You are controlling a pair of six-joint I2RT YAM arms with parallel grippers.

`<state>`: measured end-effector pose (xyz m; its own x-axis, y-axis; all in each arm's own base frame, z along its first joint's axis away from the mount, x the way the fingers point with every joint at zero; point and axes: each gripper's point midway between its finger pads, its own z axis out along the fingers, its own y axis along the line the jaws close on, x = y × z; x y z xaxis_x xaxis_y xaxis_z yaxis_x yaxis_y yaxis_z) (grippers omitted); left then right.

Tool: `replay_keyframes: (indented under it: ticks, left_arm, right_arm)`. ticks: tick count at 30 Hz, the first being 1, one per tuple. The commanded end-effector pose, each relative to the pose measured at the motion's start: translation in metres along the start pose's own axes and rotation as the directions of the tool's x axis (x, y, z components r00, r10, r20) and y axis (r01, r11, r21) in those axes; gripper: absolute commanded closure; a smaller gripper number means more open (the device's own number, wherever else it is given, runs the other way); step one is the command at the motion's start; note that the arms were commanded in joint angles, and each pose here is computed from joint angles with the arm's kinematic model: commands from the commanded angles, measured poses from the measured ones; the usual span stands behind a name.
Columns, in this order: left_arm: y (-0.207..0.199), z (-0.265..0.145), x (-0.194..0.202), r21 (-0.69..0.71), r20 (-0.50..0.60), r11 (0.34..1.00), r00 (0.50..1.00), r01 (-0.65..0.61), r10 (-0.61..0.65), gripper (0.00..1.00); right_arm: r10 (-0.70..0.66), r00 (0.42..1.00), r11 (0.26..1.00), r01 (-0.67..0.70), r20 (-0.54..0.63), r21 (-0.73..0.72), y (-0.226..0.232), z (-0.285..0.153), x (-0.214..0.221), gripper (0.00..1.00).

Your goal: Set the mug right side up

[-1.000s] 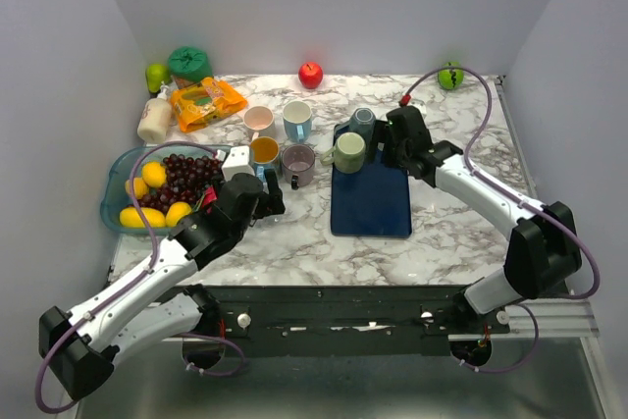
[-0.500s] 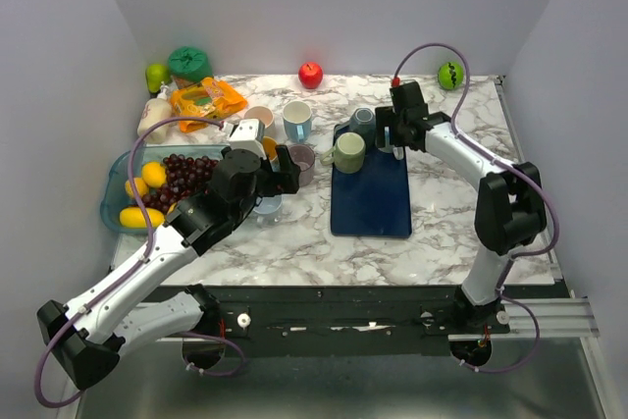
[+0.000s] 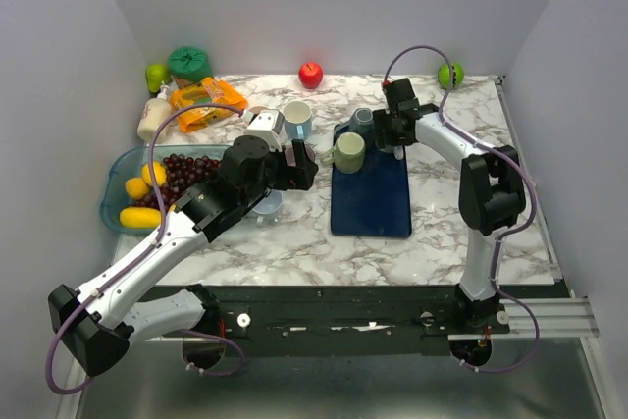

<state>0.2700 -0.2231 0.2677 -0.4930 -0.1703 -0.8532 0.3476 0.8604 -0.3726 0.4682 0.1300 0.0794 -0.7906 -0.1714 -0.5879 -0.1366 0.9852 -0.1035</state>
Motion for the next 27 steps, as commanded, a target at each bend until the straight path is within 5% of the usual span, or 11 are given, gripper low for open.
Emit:
replay_keyframes:
  ticks: [1, 15, 20, 27]
  left_arm:
    - [-0.011, -0.001, -0.015, 0.051, 0.023, 0.999, 1.0, -0.012, 0.011, 0.01]
    - [-0.005, -0.011, -0.027, 0.051, 0.105, 0.999, 0.994, 0.002, -0.007, 0.01]
    - [-0.005, -0.009, -0.026, 0.052, 0.098, 0.999, 0.995, 0.004, -0.01, 0.01]
    - [-0.004, -0.009, -0.025, 0.054, 0.098, 0.999, 0.995, 0.004, -0.009, 0.01]
  right_arm:
    - [0.028, 0.999, 0.997, -0.026, -0.017, 0.07, -0.012, 0.005, -0.001, 0.3]
    - [0.046, 0.999, 0.992, -0.044, -0.017, 0.122, -0.023, 0.016, -0.006, 0.64]
    - [0.051, 0.999, 0.988, -0.048, -0.015, 0.15, -0.028, 0.016, -0.007, 0.99]
    - [0.087, 0.996, 0.978, -0.091, 0.032, 0.19, -0.038, -0.002, -0.013, 0.99]
